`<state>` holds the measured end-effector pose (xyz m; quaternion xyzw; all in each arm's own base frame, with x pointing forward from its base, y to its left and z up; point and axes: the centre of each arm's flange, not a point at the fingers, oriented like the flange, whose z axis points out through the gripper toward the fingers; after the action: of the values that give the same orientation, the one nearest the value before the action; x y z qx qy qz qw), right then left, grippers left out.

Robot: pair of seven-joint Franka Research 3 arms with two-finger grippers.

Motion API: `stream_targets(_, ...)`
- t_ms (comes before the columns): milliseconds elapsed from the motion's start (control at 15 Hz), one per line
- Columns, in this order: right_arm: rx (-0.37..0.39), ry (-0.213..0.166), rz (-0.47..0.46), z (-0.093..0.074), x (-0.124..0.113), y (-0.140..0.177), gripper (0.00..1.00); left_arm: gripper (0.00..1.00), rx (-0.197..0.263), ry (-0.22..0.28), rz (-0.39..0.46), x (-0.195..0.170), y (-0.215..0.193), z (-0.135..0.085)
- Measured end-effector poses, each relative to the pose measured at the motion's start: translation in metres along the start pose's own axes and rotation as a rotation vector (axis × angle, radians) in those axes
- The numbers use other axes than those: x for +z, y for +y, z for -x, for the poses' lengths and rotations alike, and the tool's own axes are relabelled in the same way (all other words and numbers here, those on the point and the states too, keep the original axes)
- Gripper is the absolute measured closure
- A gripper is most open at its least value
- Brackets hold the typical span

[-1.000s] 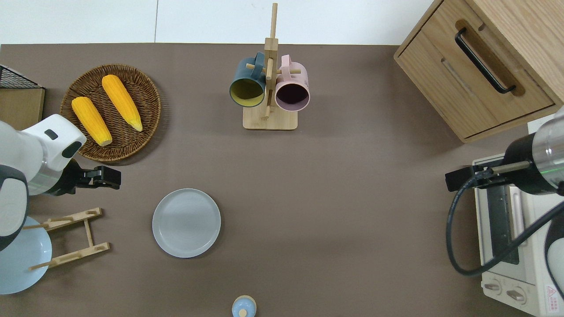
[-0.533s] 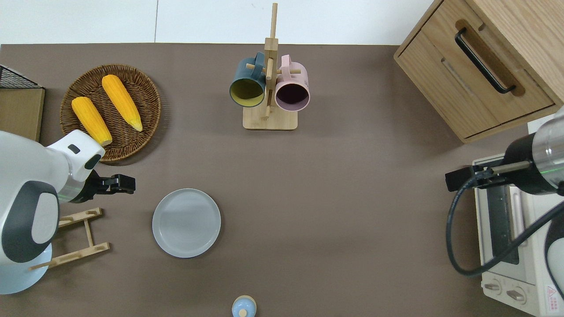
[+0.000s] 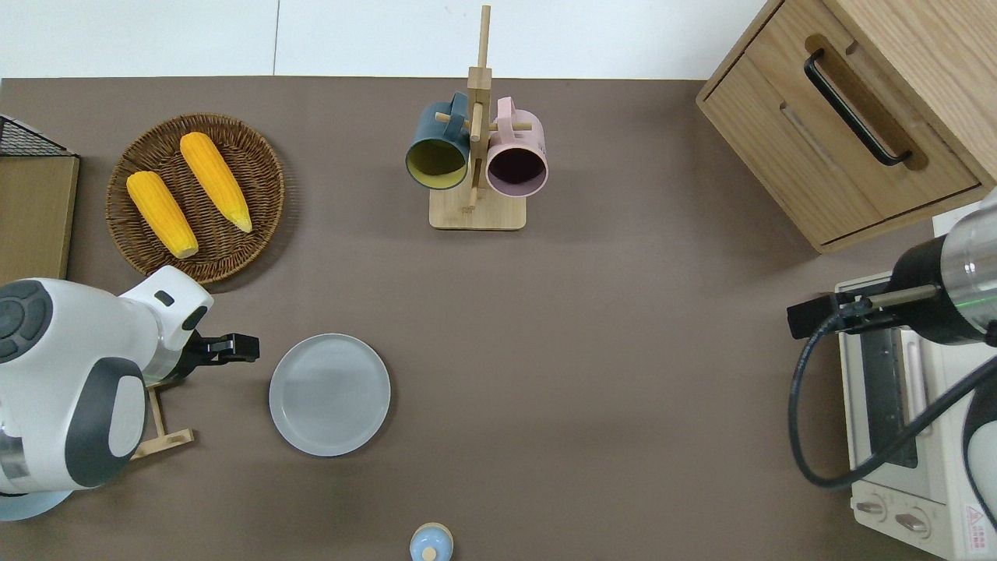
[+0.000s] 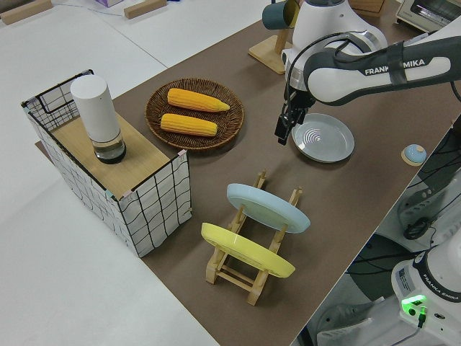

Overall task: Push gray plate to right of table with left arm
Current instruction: 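Lower the left gripper down beside the gray plate's edge nearest the robot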

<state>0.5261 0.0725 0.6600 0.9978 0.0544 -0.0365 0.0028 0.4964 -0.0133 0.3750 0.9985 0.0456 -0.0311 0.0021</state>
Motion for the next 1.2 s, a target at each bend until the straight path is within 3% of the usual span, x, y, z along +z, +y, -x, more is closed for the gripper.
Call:
stream_targets(667, 0.0, 0.0, 0.0, 0.0, 0.0, 0.0, 0.01, 0.0, -0.019, -0.01, 0.03, 0.027, 0.004, 0.021)
stream_targets(1200, 0.0, 0.0, 0.0, 0.0, 0.0, 0.0, 0.01, 0.0, -0.001, 0.027, 0.029, 0.063, 0.012, 0.04)
